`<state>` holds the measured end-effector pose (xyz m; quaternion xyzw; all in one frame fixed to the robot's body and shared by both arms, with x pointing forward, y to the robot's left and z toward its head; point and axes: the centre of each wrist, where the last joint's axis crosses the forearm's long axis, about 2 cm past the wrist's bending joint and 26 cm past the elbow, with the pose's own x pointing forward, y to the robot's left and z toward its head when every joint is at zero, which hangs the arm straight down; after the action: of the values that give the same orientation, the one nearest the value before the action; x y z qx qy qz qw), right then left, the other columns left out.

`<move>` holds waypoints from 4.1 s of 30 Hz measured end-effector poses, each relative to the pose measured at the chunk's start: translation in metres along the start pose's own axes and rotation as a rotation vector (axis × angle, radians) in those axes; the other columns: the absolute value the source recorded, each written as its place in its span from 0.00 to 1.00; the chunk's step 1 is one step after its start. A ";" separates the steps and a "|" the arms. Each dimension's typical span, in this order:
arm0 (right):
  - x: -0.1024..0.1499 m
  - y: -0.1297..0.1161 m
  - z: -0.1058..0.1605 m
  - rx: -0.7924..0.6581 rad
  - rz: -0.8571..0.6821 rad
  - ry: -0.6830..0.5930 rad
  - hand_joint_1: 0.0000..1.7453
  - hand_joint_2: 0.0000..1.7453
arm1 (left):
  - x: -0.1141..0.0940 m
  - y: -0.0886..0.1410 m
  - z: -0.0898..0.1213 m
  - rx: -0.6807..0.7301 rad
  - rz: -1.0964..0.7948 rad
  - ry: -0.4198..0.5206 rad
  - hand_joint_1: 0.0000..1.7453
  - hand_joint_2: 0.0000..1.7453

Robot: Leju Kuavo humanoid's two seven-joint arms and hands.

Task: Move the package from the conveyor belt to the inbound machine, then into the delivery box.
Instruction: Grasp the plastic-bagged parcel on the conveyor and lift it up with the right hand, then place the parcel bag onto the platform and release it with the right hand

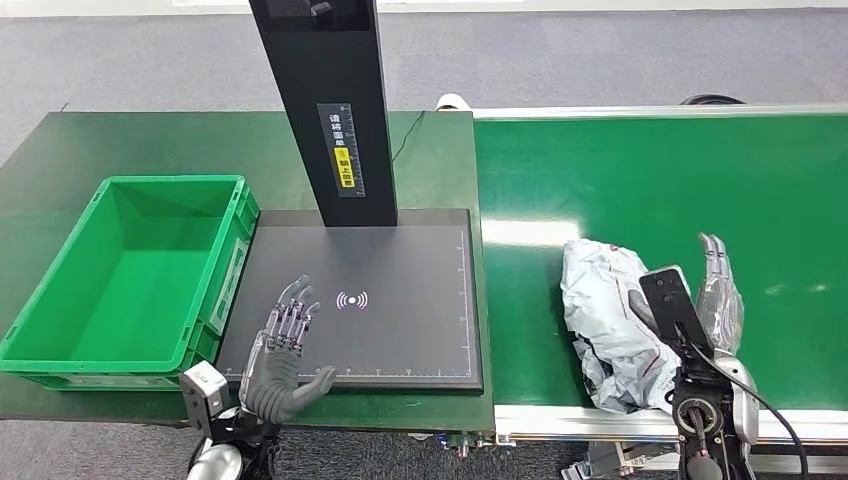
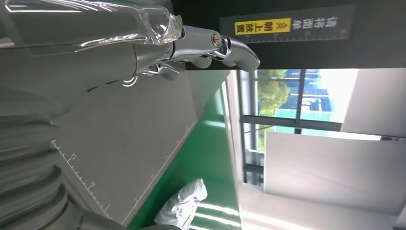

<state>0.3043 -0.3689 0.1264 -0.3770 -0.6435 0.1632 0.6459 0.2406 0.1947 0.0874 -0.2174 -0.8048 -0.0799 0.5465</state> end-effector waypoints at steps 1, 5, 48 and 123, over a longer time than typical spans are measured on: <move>-0.004 -0.002 -0.001 0.012 0.037 0.053 0.00 1.00 | 0.000 0.000 0.000 -0.002 0.001 0.007 0.00 1.00; -0.020 -0.010 -0.002 0.054 0.138 0.197 0.00 1.00 | 0.001 0.000 -0.003 -0.009 0.005 0.019 0.00 1.00; -0.055 0.036 0.009 0.846 0.153 0.099 1.00 1.00 | 0.002 0.002 -0.012 -0.001 0.046 0.021 0.00 1.00; 0.158 0.112 0.005 0.732 0.052 -0.889 1.00 1.00 | 0.004 0.002 -0.027 0.067 0.004 -0.102 0.00 1.00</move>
<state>0.3488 -0.1831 0.1593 -0.0396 -0.7453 0.5338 0.3975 0.2633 0.1877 0.1017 -0.2044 -0.8333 -0.0404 0.5121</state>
